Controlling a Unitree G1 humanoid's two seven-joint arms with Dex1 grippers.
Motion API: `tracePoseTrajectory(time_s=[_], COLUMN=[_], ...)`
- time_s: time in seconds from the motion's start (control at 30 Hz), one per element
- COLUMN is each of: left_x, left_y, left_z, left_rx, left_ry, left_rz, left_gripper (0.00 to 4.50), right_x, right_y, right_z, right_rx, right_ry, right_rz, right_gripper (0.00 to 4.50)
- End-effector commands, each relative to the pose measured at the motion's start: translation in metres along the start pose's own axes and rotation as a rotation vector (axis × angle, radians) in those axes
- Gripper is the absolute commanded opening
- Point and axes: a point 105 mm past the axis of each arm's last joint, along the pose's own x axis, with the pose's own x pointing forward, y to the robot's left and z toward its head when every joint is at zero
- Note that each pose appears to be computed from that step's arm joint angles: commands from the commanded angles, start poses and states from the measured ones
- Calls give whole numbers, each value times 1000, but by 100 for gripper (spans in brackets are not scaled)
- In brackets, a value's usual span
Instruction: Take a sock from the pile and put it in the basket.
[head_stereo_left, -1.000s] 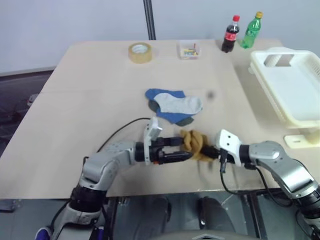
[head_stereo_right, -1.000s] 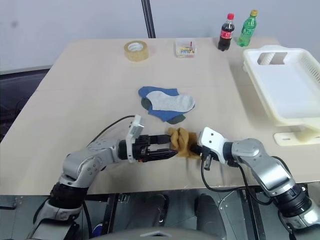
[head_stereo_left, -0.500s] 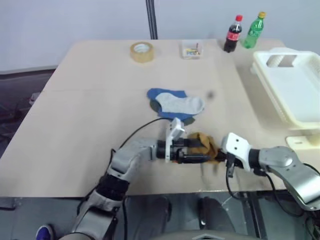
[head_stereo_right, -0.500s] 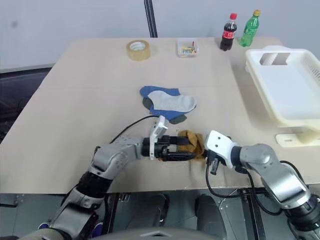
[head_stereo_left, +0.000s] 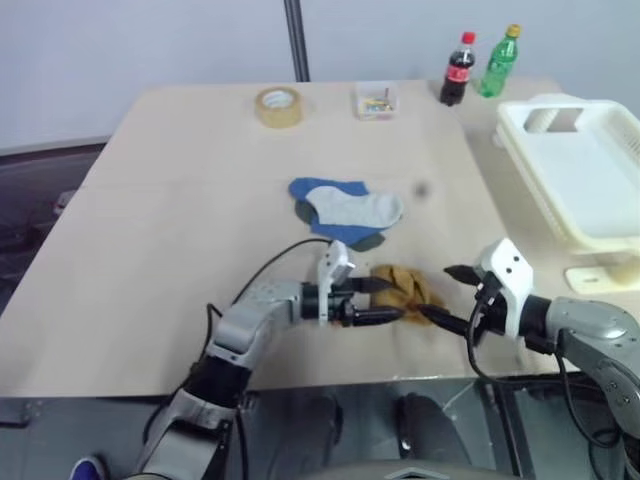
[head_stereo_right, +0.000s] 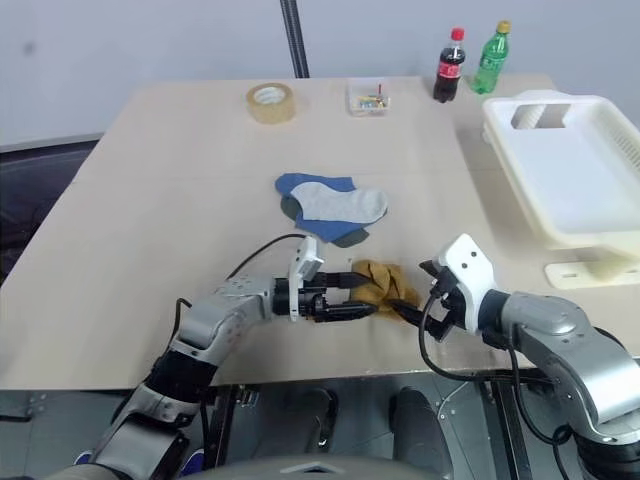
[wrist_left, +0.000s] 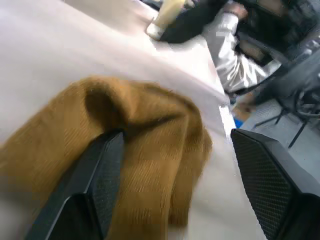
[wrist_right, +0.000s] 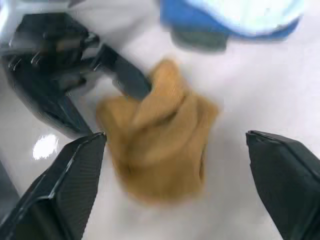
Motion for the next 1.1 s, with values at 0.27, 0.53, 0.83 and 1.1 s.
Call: tracePoseTrajectory(time_s=[0.27, 0.53, 0.83, 1.1], left_x=[-85, -124, -101, -55], left_y=[-16, -17, -20, -9], left_z=[32, 56, 97, 128], left_rx=[301, 353, 353, 378], left_ry=[-1, 26, -96, -214], left_rz=[174, 221, 148, 78], left_gripper=[362, 362, 362, 362], right_x=[51, 41, 27, -53], right_y=[-6, -6, -29, -205], right_z=[-33, -46, 9, 149], right_rx=[133, -22, 245, 523], right_ry=[128, 195, -120, -684], right_rz=[-105, -84, -110, -614], right_gripper=[441, 122, 8, 8])
